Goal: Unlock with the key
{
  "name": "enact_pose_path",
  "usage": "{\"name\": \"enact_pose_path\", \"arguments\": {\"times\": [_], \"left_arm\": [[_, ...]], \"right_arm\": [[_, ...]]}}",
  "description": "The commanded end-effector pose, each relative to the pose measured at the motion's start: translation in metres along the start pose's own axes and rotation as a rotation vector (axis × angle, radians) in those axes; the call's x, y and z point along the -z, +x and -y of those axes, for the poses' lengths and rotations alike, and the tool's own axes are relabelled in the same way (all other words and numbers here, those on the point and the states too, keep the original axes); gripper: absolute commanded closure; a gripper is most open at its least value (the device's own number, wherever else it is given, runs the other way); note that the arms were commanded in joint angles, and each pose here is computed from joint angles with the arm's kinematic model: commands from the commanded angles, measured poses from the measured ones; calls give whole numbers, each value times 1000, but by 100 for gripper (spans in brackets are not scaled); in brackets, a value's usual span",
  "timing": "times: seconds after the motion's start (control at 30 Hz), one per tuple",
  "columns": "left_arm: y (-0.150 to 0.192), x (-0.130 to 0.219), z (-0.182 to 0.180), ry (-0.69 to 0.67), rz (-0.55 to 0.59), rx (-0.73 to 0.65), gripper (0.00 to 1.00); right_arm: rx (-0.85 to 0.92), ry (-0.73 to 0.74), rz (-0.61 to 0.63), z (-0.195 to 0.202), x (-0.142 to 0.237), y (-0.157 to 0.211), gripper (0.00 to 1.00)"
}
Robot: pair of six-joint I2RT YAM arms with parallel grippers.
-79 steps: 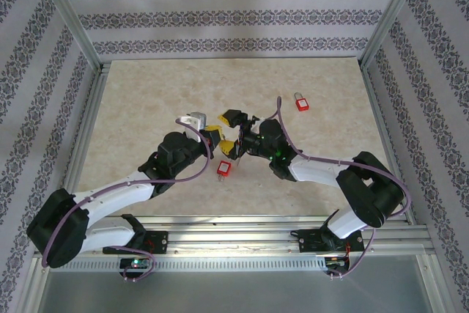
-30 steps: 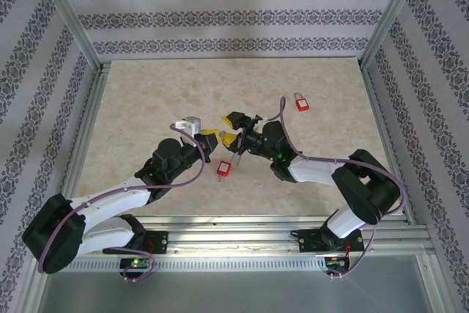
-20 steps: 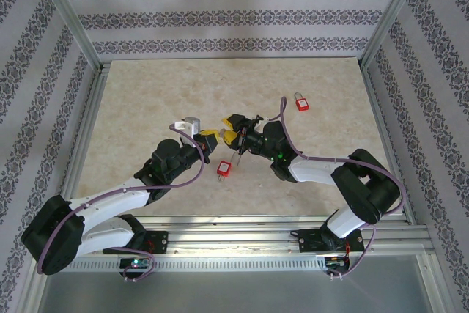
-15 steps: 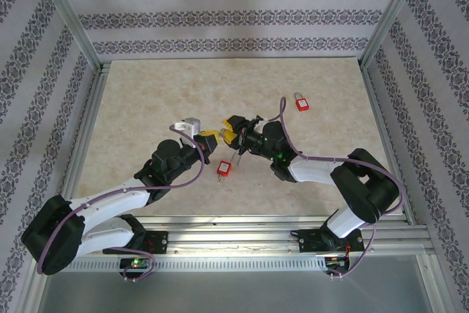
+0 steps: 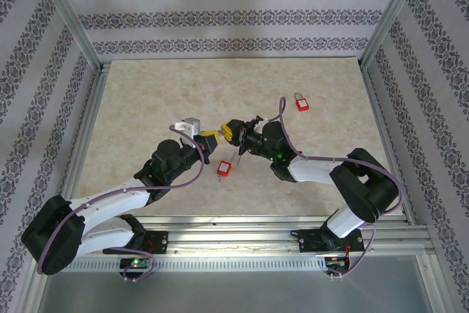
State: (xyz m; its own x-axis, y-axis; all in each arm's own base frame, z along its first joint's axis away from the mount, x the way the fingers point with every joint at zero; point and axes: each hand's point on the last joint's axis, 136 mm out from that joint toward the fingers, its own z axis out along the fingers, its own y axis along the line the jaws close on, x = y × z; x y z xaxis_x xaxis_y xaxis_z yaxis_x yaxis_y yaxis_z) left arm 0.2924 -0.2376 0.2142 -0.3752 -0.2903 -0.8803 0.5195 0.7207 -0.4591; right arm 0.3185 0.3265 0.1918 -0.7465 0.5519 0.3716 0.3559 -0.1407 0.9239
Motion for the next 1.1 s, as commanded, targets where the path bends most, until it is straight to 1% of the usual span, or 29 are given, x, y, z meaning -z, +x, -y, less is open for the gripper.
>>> {"name": "enact_pose_path", "arguments": {"times": [0.0, 0.07, 0.13, 0.27, 0.3, 0.33, 0.4, 0.43, 0.47, 0.5, 0.53, 0.6, 0.67, 0.77, 0.83, 0.93, 1.0, 1.07], "left_arm": [[-8, 1, 5, 26, 27, 15, 100], [-9, 1, 5, 26, 30, 13, 100], [-10, 2, 5, 25, 33, 13, 100], [-11, 6, 1, 3, 43, 35, 100], [-12, 9, 0, -2, 51, 52, 93], [-13, 14, -2, -7, 61, 73, 68], [-14, 23, -4, -27, 54, 134, 36], [-16, 28, -4, -33, 47, 168, 21], [-18, 35, -3, -38, 43, 207, 15], [-21, 41, -3, -44, 48, 248, 6], [-25, 47, -2, -46, 57, 302, 2], [-34, 56, 4, -20, 74, 403, 1], [-42, 58, 15, 38, 82, 502, 1], [-48, 50, 25, 67, 62, 591, 6], [-54, 41, 33, 108, 71, 620, 11], [-68, 23, 44, 159, 87, 645, 24], [-75, 12, 49, 183, 103, 649, 27], [-78, 3, 49, 178, 112, 653, 32]], "right_arm": [[34, -41, -8, -10, -2, 1, 92], [35, -40, -10, -10, -3, 1, 97], [36, -39, -11, -9, -3, 1, 100], [50, -46, -5, -13, -1, 1, 100], [60, -48, -2, -14, -1, 1, 100], [73, -49, 2, -16, 1, 1, 100], [101, -62, 17, -22, 4, -2, 100], [121, -76, 28, -27, 6, -4, 100], [150, -92, 38, -34, 9, -6, 100], [177, -100, 51, -40, 11, -8, 100], [212, -102, 66, -45, 13, -10, 100], [292, -104, 93, -56, 16, -11, 100], [361, -117, 121, -68, 19, -12, 100], [423, -134, 131, -82, 17, -9, 100], [440, -139, 113, -89, 12, -5, 100], [450, -135, 113, -90, 7, -1, 100], [455, -125, 116, -87, 6, 0, 100], [448, -121, 111, -84, 3, 2, 100]]}}
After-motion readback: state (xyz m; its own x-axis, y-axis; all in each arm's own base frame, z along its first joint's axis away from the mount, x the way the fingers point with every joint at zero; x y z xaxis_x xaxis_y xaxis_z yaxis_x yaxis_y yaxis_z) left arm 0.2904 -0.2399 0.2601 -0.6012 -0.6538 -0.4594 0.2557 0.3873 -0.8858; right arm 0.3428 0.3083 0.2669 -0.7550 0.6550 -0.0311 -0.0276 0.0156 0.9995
